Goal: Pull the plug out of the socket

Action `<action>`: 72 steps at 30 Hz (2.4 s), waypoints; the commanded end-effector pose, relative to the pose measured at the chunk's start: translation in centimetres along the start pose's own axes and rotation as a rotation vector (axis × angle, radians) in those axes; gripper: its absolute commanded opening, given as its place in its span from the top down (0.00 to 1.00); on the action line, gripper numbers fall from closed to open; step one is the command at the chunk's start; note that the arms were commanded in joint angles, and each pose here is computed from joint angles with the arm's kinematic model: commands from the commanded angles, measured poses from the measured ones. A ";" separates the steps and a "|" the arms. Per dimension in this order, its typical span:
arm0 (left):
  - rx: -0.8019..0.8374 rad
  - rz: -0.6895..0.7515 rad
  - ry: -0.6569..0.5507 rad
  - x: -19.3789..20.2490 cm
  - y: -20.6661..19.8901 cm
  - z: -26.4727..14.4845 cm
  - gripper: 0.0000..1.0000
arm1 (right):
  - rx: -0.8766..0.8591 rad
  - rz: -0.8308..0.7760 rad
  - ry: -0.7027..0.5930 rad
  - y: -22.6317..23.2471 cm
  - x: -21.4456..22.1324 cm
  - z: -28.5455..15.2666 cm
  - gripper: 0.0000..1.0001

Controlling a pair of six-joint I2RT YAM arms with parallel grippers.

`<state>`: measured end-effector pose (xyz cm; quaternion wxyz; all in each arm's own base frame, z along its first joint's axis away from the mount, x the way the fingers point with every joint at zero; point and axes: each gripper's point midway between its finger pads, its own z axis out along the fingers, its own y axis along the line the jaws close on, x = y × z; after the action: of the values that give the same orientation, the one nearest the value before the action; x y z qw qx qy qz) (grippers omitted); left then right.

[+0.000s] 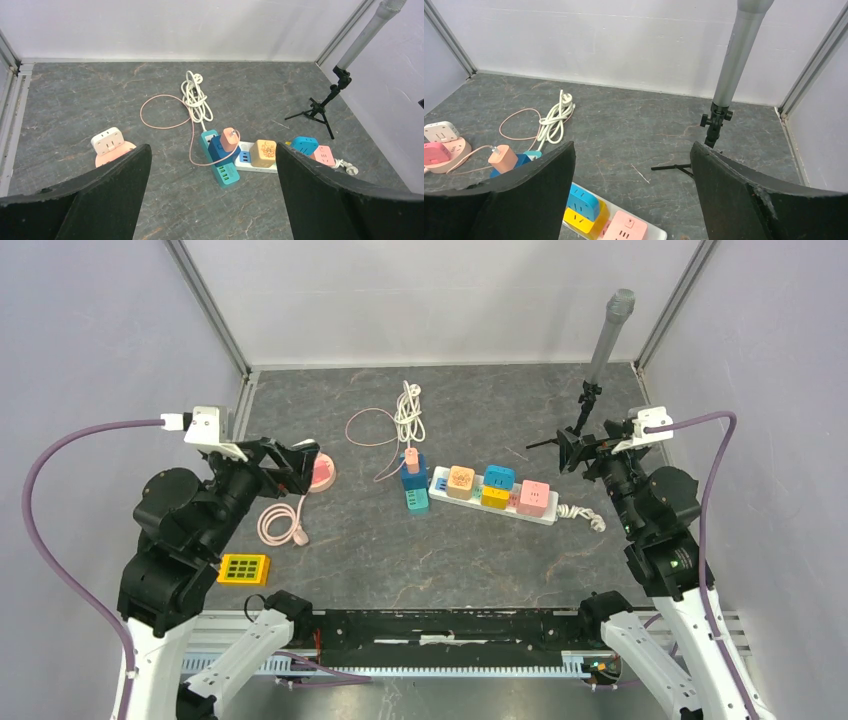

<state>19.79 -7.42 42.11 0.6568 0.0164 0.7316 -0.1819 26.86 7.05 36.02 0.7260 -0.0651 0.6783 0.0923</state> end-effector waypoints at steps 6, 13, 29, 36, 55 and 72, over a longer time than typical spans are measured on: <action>0.017 -0.001 0.007 0.9 -0.2 0.7 0.00 | -0.024 -0.002 -0.001 0.5 -0.1 0.6 0.10; 0.049 0.001 0.029 1.8 -0.7 1.2 0.00 | -0.057 0.001 0.031 1.1 1.0 1.2 0.10; 0.468 -0.467 0.395 16.7 -8.5 7.1 0.00 | -0.474 0.102 0.361 8.7 13.2 3.0 0.13; 0.365 -0.485 0.541 22.7 -9.1 9.2 0.00 | -0.416 0.042 0.400 7.5 16.5 3.7 0.14; 0.331 -0.444 0.659 27.1 -15.0 12.6 0.13 | -0.662 -0.080 0.592 9.9 20.3 5.5 0.44; 0.330 -0.354 0.664 30.9 -21.5 16.7 0.27 | -0.600 0.016 0.562 10.1 19.9 6.3 0.96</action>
<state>23.62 -36.76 14.00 0.2867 0.0722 0.8773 -0.3781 30.91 18.81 14.93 0.4268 -0.3368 0.7972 0.2624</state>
